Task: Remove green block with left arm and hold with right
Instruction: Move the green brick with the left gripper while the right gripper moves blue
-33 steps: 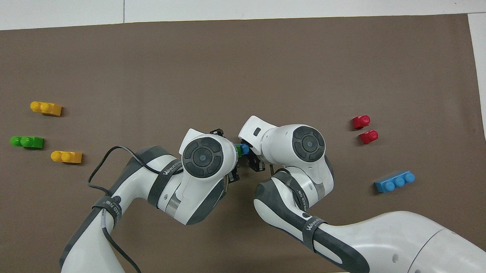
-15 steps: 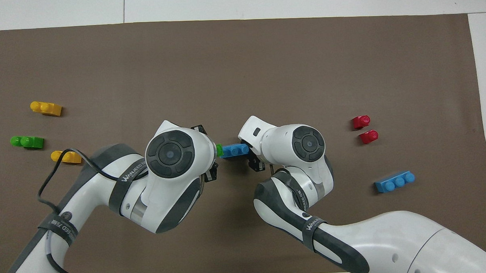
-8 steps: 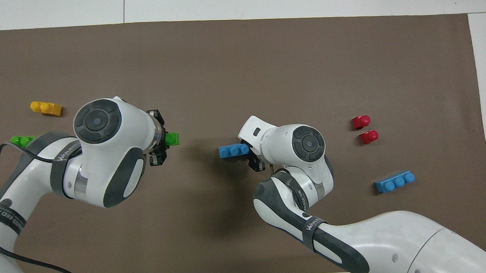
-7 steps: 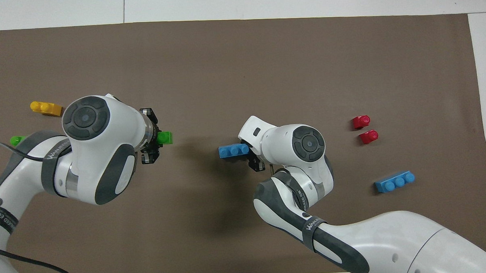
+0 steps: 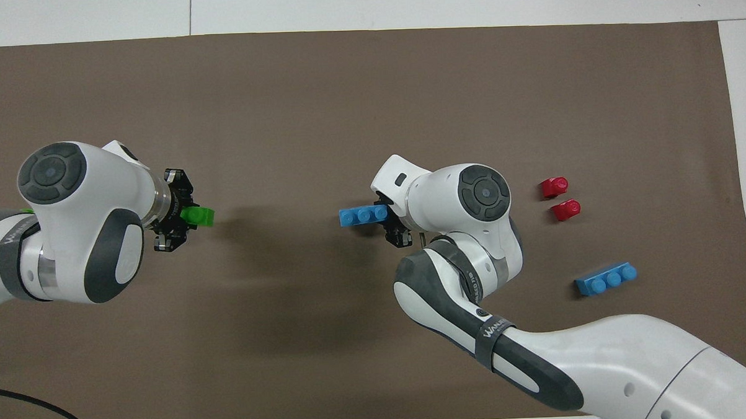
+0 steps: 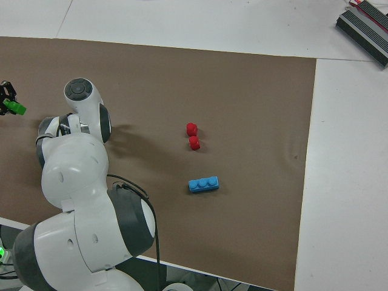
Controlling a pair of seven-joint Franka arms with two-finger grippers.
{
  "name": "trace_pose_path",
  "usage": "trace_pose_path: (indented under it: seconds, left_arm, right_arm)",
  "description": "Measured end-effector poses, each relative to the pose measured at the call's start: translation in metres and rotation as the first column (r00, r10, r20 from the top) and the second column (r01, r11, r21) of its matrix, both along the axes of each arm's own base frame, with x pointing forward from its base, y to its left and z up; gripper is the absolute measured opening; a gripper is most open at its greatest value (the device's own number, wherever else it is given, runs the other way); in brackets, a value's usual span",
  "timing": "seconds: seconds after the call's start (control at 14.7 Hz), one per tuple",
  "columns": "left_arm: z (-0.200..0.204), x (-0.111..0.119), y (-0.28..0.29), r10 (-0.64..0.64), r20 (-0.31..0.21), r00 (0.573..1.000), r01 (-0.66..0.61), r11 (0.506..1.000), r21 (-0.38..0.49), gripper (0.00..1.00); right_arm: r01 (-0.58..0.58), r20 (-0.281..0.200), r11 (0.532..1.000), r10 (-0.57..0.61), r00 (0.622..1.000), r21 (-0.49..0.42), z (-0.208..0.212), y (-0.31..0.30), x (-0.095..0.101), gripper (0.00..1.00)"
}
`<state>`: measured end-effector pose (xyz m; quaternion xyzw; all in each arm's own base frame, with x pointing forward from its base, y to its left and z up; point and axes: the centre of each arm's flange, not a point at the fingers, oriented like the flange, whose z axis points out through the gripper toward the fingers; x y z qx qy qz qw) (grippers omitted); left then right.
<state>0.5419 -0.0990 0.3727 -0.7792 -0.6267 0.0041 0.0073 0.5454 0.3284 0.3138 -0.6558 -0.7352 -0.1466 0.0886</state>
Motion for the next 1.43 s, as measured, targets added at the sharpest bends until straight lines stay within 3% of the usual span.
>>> trace_pose_path:
  seconds: [0.34,0.75,1.16,1.43]
  left_arm:
    - [-0.016,0.001,0.063,-0.087,0.013,0.996,0.087,0.996,-0.004,0.36]
    - [-0.036,0.001,0.093,-0.131,0.052,0.99,0.131,0.991,0.0,0.36]
    - [-0.068,0.009,0.09,-0.173,0.071,0.982,0.173,0.985,0.001,0.36]
    - [-0.063,0.015,0.095,-0.18,0.088,0.98,0.18,0.984,0.005,0.36]
  right_arm:
    - [0.049,-0.075,0.998,-0.052,0.996,-0.038,0.035,-0.041,0.018,0.35]
    - [0.18,-0.145,0.976,-0.197,0.97,-0.124,0.096,-0.095,0.017,0.35]
    - [0.336,-0.21,0.926,-0.367,0.906,-0.172,0.089,-0.207,0.04,0.35]
    - [0.393,-0.218,0.902,-0.425,0.878,-0.177,0.087,-0.246,0.045,0.35]
